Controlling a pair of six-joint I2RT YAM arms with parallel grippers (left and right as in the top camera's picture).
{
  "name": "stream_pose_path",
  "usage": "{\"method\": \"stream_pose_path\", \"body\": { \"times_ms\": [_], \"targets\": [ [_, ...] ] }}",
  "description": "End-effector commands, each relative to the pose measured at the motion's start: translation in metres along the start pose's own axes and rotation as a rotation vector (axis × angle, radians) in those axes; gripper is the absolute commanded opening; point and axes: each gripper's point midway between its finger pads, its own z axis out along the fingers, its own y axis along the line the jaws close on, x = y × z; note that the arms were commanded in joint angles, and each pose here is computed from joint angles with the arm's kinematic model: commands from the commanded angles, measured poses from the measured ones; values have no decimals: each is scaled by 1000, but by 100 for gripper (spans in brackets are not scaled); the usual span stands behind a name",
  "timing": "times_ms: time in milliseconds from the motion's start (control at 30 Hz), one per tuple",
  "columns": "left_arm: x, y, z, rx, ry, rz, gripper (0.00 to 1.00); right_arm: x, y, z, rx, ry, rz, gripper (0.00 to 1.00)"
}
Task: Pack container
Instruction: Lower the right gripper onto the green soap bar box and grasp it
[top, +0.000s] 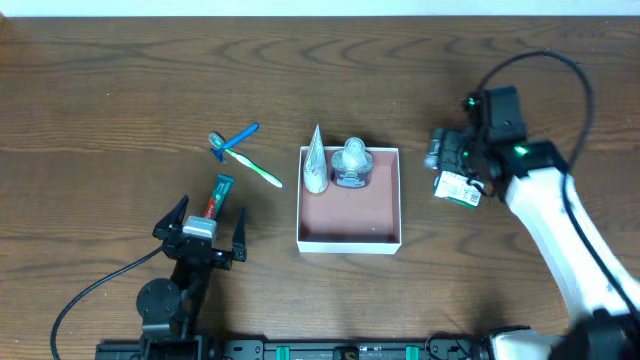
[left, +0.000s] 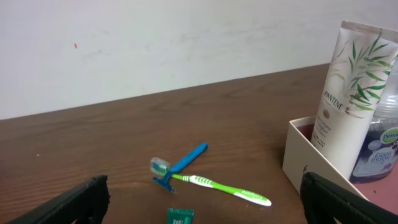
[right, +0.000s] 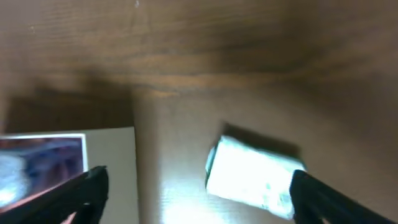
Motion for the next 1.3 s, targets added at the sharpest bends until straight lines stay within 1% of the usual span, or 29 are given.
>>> {"method": "stream_pose_path", "body": {
  "times_ms": [0,100,200,500,600,767,867,1000,1133,1267],
  "targets": [
    [16,-2,1,10,44,2,98,10,3,26,-34,58,-239,97],
    [16,-2,1,9,44,2,98,17,0,43,-31,102,-333,97],
    [16,-2,1,9,44,2,98,22,-7,52,-27,131,-382,98],
    [16,-2,1,10,44,2,98,24,-37,52,-13,161,-476,99],
    [16,-2,1,10,44,2,98,34,-39,50,-58,201,-517,99],
    [16,-2,1,9,44,2,98,44,-29,46,-169,220,-589,99],
    [16,-2,1,10,44,2,98,54,-29,43,-192,256,-638,99],
    [16,-2,1,10,44,2,98,68,-31,40,-208,313,-661,99],
    [16,-2,1,10,44,2,98,82,-37,44,-214,356,-640,99],
    [16,-2,1,10,44,2,98,93,-43,55,-210,355,-631,99]
  ]
}}
